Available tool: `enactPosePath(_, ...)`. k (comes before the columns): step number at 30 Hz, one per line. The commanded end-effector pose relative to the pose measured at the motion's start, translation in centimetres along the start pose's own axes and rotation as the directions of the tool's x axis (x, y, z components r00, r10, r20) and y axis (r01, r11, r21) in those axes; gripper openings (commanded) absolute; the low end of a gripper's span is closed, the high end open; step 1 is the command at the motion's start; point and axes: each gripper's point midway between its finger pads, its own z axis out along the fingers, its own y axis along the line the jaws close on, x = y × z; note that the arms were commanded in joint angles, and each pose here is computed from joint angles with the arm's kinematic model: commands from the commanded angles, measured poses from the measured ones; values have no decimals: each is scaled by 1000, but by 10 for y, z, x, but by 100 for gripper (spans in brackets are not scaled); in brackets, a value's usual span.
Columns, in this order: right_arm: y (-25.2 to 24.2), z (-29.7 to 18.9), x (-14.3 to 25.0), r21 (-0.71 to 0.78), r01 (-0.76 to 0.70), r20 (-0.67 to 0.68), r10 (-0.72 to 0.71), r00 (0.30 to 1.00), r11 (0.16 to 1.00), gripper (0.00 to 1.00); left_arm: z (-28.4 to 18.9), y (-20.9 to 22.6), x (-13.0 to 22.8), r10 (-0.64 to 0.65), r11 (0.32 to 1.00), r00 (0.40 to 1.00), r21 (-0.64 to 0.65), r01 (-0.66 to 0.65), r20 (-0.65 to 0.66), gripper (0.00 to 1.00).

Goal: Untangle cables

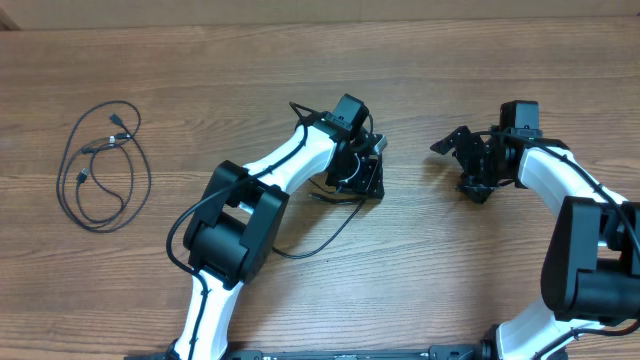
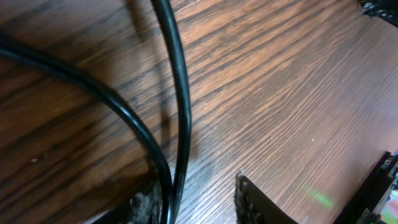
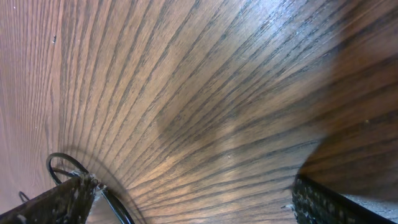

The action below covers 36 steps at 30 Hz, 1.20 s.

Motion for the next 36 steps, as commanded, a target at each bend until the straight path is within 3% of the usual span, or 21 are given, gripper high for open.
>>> enactPosePath(1,-36,22,10,108,-30,-30,33,999,994,100,31,98,42,-165,955,980,-265,131,-108,36)
enactPosePath(8,-36,22,10,108,-30,-30,33,999,994,100,24,107,43,-202,951,973,-261,168,-108,20)
enactPosePath(10,-36,22,10,108,-30,-30,33,999,994,100,25,106,43,-198,951,974,-261,164,-108,4)
enactPosePath(15,-36,22,10,109,-30,-31,33,999,994,100,25,105,43,-192,952,975,-261,158,-110,5)
enactPosePath(19,-36,22,10,108,-29,-31,33,999,994,100,26,103,43,-180,957,977,-250,146,-116,41)
enactPosePath(22,-36,22,10,109,-30,-31,33,999,994,100,28,93,44,-128,978,982,-185,101,-141,58)
enactPosePath(29,-36,22,10,109,-30,-31,33,999,994,100,30,70,46,-28,999,985,-41,22,-169,60)
enactPosePath(36,-36,22,10,109,-29,-31,33,999,994,100,42,52,52,9,999,981,-42,-18,-192,59)
